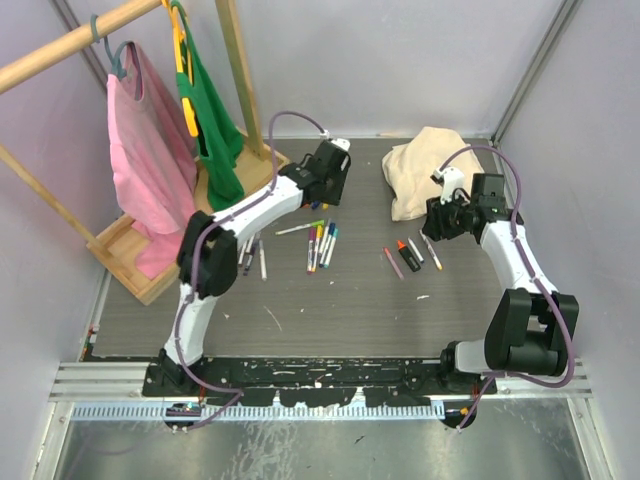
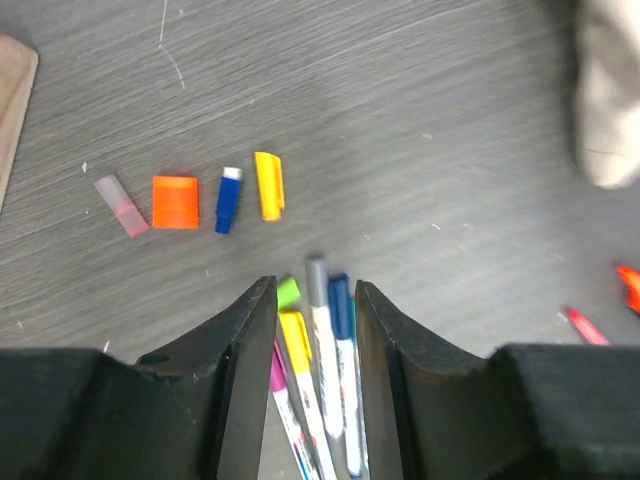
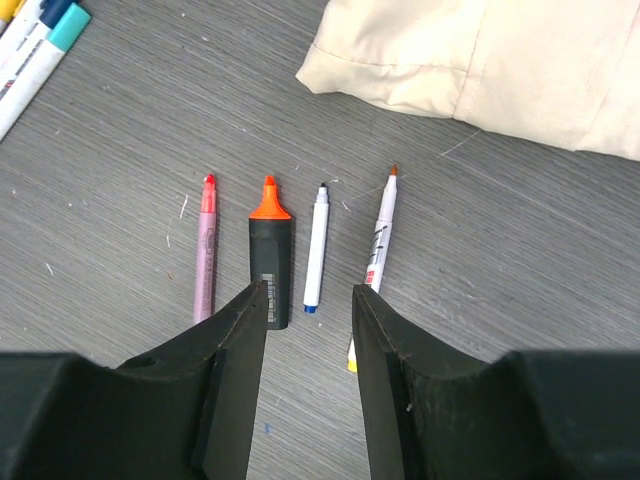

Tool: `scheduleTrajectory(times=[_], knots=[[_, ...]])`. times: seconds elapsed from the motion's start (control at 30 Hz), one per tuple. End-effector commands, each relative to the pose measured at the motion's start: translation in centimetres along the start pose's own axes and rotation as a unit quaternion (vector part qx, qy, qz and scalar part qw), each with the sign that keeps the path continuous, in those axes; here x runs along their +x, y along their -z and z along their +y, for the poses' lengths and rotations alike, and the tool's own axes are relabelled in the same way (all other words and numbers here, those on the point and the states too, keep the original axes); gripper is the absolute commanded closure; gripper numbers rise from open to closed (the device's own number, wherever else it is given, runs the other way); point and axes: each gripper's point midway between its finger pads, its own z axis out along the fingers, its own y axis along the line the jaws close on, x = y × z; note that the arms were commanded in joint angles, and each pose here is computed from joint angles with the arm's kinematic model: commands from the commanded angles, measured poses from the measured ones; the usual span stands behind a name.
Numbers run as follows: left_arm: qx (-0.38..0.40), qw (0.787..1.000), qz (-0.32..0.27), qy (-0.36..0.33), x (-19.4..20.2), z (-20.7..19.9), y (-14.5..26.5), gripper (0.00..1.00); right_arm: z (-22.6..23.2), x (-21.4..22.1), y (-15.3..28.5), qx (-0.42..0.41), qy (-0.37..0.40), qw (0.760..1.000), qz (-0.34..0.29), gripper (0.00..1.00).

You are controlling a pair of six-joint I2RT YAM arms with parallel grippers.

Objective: Open the pen caps
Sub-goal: Place the pen cap at the center of the board, then pick up the pen from the center of the board.

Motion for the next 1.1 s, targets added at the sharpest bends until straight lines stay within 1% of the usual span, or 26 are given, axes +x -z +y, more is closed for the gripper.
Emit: scheduleTrajectory(times=[0.0,0.03,0.07,0.2,0.27,0.37,0.5,0.63,0.73,0.9,0.97,1.07], knots=[[0.081,0.99,-0.111,0.006,-4.7,-1.7,7.6,0.61,0.7,-2.0,1.4,-0.012,0.03,0.999,-0.039,0.55],[0.098,0.987,-0.127,0.006,-5.0,-1.9,8.8,0.61,0.9,-2.0,1.4,-0.016,0.032,0.999,-0.041,0.55],[0.109,0.986,-0.128,0.004,-3.7,-1.8,9.3,0.61,1.1,-2.1,1.5,-0.021,0.034,0.998,-0.043,0.55],[0.145,0.975,-0.168,0.007,-1.4,-1.3,12.2,0.59,2.2,-2.4,1.9,-0.046,0.045,0.996,-0.056,0.55],[0.156,0.97,-0.186,0.008,-0.3,-0.8,13.9,0.56,2.7,-2.7,2.3,-0.055,0.053,0.995,-0.063,0.54],[0.16,0.968,-0.195,0.013,2.3,0.2,14.8,0.52,3.3,-2.9,2.8,-0.066,0.063,0.993,-0.069,0.54],[0.161,0.965,-0.205,0.03,5.9,1.7,15.0,0.4,4.3,-3.3,3.5,-0.081,0.075,0.99,-0.086,0.54],[0.178,0.957,-0.215,0.074,7.7,2.7,14.9,0.24,4.8,-3.5,3.8,-0.09,0.082,0.988,-0.094,0.54],[0.201,0.953,-0.206,0.1,8.5,2.8,14.5,0.18,4.8,-3.5,3.9,-0.092,0.083,0.988,-0.092,0.54],[0.208,0.957,-0.17,0.11,9.7,2.5,12.9,0.17,4.9,-3.4,3.9,-0.096,0.084,0.988,-0.091,0.54],[0.195,0.962,-0.149,0.116,10.1,2.6,11.9,0.17,4.9,-3.4,3.9,-0.096,0.084,0.988,-0.091,0.54],[0.147,0.976,-0.101,0.127,11.2,3.6,9.9,0.21,4.9,-3.3,3.8,-0.097,0.084,0.988,-0.09,0.54]])
